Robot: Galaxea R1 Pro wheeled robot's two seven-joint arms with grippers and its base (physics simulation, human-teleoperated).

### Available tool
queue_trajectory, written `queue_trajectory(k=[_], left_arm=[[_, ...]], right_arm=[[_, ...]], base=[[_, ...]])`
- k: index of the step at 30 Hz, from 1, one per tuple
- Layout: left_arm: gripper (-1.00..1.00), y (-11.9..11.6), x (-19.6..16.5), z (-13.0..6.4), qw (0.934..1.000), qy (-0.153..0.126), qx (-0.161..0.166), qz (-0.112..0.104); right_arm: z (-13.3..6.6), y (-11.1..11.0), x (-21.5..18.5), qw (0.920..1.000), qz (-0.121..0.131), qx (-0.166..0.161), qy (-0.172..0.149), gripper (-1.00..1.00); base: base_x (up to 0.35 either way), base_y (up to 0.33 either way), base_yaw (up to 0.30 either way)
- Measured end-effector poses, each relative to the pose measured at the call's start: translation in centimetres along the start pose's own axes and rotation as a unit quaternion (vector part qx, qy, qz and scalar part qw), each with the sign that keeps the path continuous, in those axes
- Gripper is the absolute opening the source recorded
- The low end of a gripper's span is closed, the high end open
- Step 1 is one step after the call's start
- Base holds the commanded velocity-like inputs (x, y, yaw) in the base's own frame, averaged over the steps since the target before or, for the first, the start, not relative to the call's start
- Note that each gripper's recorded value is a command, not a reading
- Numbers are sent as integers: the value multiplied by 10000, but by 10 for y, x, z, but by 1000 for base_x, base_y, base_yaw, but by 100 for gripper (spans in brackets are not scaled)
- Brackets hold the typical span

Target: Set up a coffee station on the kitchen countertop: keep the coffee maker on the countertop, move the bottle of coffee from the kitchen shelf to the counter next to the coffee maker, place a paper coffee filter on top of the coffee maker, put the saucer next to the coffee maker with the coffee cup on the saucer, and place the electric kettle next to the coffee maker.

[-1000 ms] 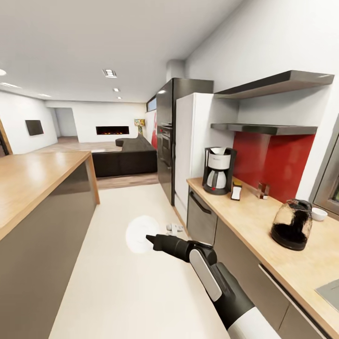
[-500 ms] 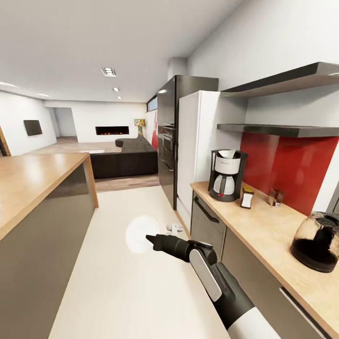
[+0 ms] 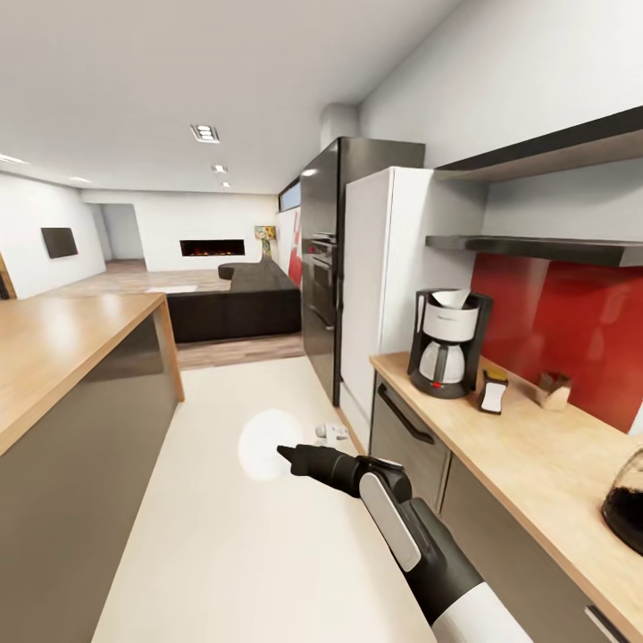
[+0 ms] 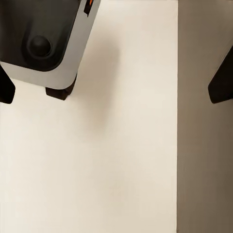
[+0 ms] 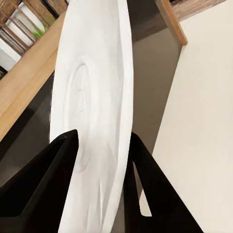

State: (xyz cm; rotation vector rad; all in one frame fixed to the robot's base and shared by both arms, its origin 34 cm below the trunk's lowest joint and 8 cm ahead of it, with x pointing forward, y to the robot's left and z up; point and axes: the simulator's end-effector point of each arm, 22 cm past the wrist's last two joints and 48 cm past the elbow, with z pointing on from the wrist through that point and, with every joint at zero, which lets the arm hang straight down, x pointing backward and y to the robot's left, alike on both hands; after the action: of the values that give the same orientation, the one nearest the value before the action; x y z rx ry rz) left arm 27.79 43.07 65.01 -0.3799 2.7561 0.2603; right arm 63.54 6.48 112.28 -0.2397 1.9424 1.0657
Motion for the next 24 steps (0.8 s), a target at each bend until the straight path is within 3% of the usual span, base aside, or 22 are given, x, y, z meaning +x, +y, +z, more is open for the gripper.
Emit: queue_trajectory(k=[24], left_arm=[[100, 0, -1, 0, 10000, -7, 2, 7]], right_arm=[[-1, -3, 0, 10000, -11, 22, 2, -100]], base=[[333, 86, 0]])
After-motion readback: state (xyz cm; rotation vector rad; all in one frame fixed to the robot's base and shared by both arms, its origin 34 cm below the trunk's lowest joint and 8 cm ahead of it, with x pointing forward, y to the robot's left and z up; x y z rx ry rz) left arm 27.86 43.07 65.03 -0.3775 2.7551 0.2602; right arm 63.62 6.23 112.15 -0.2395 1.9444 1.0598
